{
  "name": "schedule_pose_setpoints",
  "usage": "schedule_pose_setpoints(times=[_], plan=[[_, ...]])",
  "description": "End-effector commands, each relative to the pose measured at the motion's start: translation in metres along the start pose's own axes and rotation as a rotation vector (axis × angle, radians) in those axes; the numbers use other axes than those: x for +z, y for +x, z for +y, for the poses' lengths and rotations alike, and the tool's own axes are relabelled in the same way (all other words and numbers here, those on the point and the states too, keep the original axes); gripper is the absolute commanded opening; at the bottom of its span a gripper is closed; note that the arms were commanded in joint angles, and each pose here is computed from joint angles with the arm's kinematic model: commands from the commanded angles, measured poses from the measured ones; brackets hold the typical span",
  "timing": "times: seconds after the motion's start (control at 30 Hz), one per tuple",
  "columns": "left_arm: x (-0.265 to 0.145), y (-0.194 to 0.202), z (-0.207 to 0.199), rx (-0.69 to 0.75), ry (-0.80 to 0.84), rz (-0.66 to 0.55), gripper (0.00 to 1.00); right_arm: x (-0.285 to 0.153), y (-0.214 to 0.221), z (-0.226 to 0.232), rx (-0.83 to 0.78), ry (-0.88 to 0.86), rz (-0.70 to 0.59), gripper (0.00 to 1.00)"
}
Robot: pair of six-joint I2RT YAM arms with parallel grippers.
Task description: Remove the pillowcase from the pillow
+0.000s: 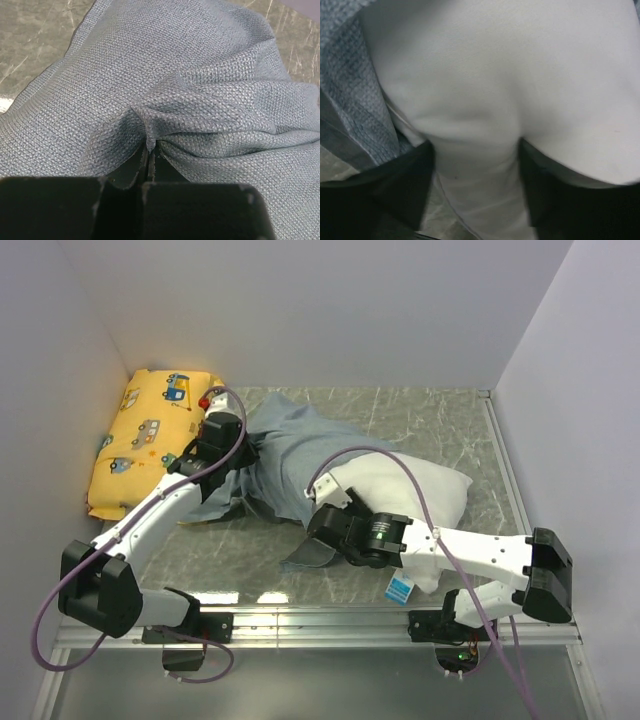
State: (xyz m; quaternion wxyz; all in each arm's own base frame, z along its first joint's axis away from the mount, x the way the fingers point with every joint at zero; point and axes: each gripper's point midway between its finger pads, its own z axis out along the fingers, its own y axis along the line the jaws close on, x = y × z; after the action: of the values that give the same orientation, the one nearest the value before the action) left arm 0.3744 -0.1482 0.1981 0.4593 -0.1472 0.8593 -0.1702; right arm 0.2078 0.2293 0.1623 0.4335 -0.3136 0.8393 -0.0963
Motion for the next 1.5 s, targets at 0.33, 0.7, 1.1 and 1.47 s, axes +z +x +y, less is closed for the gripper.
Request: schedule_pose_setpoints(times=[0.33, 0.7, 1.1, 1.47], plan=[[-0.073, -0.094, -0.057, 0.019, 0.136, -0.236, 0.00, -0.120, -0.140, -0.036, 0.252, -0.389, -0.393, 0.00], [-0.046, -0.126, -0.125, 0.081, 0.247, -0.222, 0.10, 0.033, -0.052, -0.118, 0.782, -0.301, -0.113, 0.00], [-0.051, -0.105, -0.165, 0.152, 0.358, -0.210, 0.76, 0.174, 0.035, -0.115, 0.906, -0.128, 0.206, 0.00], [-0.038, -0.020, -0.113, 0.102, 0.243, -0.105, 0.81, 0.204, 0.018, -0.129, 0.884, -0.088, 0.219, 0.45]])
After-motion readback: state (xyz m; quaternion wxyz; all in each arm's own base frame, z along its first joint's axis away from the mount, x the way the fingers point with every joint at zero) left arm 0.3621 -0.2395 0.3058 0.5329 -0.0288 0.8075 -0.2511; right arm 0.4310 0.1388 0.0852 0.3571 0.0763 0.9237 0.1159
